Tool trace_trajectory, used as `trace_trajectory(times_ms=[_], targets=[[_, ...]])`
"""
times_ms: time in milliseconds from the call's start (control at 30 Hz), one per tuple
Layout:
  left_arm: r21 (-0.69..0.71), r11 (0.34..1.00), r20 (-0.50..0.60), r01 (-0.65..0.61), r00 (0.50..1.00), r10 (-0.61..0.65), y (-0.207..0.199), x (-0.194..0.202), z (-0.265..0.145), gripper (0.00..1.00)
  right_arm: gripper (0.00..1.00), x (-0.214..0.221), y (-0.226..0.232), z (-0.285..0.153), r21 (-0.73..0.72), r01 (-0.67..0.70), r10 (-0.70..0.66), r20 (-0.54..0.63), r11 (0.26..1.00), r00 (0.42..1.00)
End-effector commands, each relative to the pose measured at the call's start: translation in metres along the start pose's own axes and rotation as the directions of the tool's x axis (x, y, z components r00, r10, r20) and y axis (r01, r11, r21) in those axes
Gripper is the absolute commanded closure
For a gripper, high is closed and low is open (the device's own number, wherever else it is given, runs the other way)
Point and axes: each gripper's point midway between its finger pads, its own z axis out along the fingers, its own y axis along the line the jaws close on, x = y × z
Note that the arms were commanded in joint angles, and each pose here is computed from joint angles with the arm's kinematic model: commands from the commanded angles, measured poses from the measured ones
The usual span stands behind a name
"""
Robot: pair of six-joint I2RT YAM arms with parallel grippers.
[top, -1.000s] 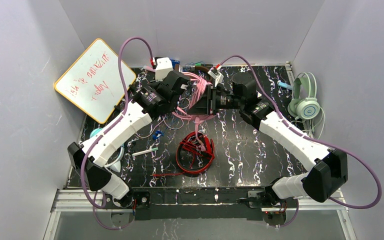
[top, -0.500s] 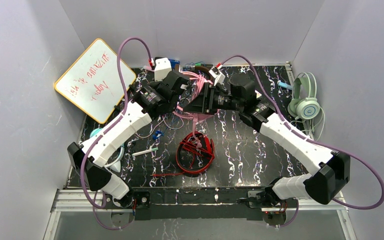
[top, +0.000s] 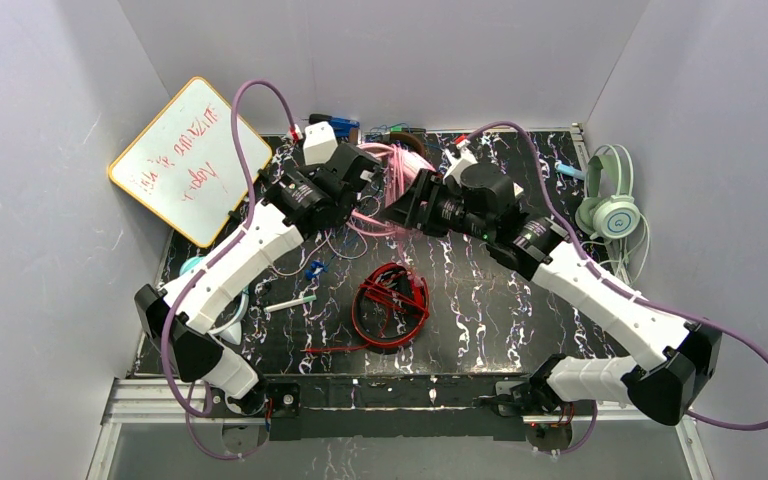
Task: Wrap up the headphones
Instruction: Wrap the headphones cable around the headphones.
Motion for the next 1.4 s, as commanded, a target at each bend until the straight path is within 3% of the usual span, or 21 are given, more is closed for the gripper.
trace_trajectory(times_ms=[0,133,433,600,800,967,1133,1367], targets=[[0.061,0.954,0.132,0.293,0.945,-0.299,0.001,-0.061,-0.016,1.00,0.27,0.004,0.001,-0.020,0.059,0.090,-0.087,-0.052,0.994,0.995],[0.071,0.941,0.083,0.332,0.938,-0.337,0.004,-0.061,-0.009,1.00,0.20,0.004,0.002,-0.028,0.074,0.131,-0.126,-0.075,0.989,0.989],[0.052,0.942,0.112,0.331,0.935,-0.335,0.026,-0.072,-0.010,1.00,0.29,-0.010,0.037,-0.055,-0.111,0.264,-0.262,0.033,0.958,0.964],[0.033,0.947,0.065,0.320,0.945,-0.321,0.047,-0.056,-0.010,1.00,0.28,-0.005,0.030,-0.060,-0.101,0.339,-0.340,0.016,0.935,0.940],[0.007,0.953,-0.008,0.304,0.953,-0.304,0.078,-0.018,-0.013,1.00,0.25,0.007,0.010,-0.056,-0.056,0.336,-0.338,-0.028,0.940,0.941],[-0.050,0.952,-0.033,0.302,0.952,-0.304,0.109,0.001,-0.013,1.00,0.27,0.026,0.008,-0.049,-0.113,0.326,-0.336,-0.096,0.939,0.937],[0.053,0.940,-0.081,0.338,0.939,-0.333,0.095,0.001,-0.022,1.00,0.30,0.054,0.001,-0.032,-0.174,0.268,-0.301,-0.202,0.947,0.932],[0.097,0.931,-0.132,0.351,0.932,-0.337,0.085,0.001,-0.030,1.00,0.39,0.076,-0.037,-0.016,-0.093,0.169,-0.185,-0.211,0.981,0.960]])
